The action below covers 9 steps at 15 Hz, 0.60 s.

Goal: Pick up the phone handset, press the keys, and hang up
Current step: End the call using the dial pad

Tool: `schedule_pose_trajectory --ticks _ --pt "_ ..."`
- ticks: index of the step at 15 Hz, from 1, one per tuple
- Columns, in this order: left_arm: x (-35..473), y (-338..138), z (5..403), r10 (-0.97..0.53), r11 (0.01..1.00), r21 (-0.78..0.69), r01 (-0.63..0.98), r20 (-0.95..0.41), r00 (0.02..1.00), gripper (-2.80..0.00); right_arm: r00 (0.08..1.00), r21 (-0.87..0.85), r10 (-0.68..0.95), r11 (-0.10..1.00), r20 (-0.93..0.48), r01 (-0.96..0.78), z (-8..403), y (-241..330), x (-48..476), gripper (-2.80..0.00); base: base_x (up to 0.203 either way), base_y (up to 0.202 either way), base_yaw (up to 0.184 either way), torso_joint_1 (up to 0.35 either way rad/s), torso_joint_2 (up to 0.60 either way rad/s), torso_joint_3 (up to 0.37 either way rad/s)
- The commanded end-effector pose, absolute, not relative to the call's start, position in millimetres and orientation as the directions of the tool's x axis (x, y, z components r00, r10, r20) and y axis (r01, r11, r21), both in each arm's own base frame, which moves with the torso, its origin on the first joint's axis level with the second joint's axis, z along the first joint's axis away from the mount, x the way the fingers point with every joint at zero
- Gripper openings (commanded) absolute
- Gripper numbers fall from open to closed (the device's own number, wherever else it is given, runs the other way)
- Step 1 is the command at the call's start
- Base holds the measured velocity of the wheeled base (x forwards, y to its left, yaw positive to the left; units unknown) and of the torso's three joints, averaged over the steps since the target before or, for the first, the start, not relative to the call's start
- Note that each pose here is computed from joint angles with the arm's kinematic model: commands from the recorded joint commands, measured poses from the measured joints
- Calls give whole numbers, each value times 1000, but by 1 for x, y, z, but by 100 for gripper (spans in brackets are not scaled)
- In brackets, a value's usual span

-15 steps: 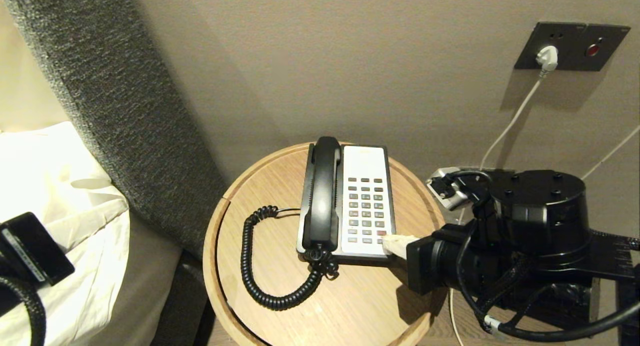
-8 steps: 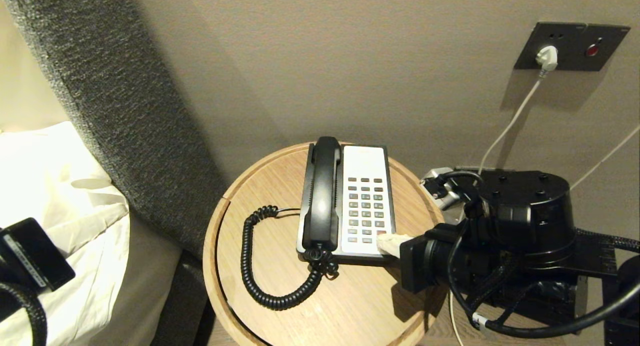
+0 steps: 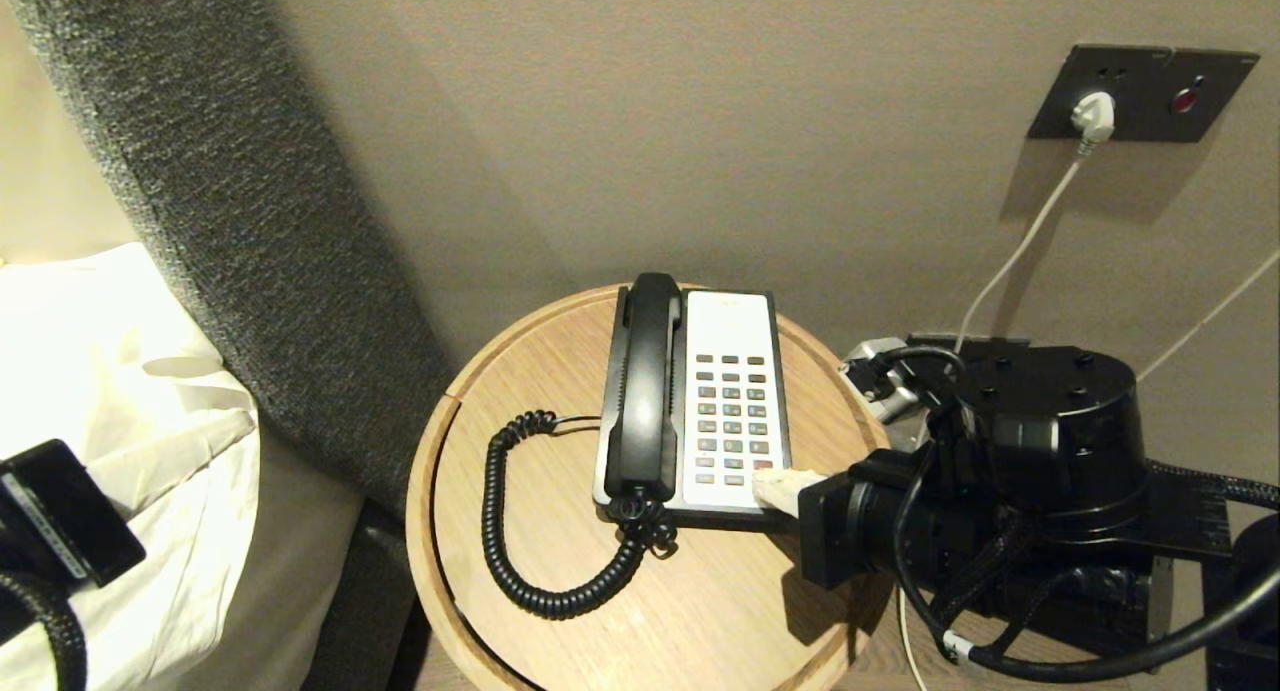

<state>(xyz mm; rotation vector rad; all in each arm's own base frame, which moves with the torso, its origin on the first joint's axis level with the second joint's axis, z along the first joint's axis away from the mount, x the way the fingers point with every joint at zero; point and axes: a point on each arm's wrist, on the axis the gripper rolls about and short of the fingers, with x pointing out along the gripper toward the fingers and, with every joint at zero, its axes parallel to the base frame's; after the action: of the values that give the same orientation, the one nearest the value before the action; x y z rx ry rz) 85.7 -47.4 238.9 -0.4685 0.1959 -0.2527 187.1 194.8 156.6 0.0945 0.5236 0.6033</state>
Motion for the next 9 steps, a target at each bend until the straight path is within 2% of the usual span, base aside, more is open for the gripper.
schedule_pose_trajectory --ticks 1,9 --pt "86 -47 239 -283 861 -471 193 -127 951 -280 706 240 569 821 -422 -519 162 195 188 -280 0 0 0 0 0 0" --pt "84 -46 236 -282 858 -478 188 -132 950 -280 715 248 579 815 -392 -524 171 191 184 -280 0 0 0 0 0 0"
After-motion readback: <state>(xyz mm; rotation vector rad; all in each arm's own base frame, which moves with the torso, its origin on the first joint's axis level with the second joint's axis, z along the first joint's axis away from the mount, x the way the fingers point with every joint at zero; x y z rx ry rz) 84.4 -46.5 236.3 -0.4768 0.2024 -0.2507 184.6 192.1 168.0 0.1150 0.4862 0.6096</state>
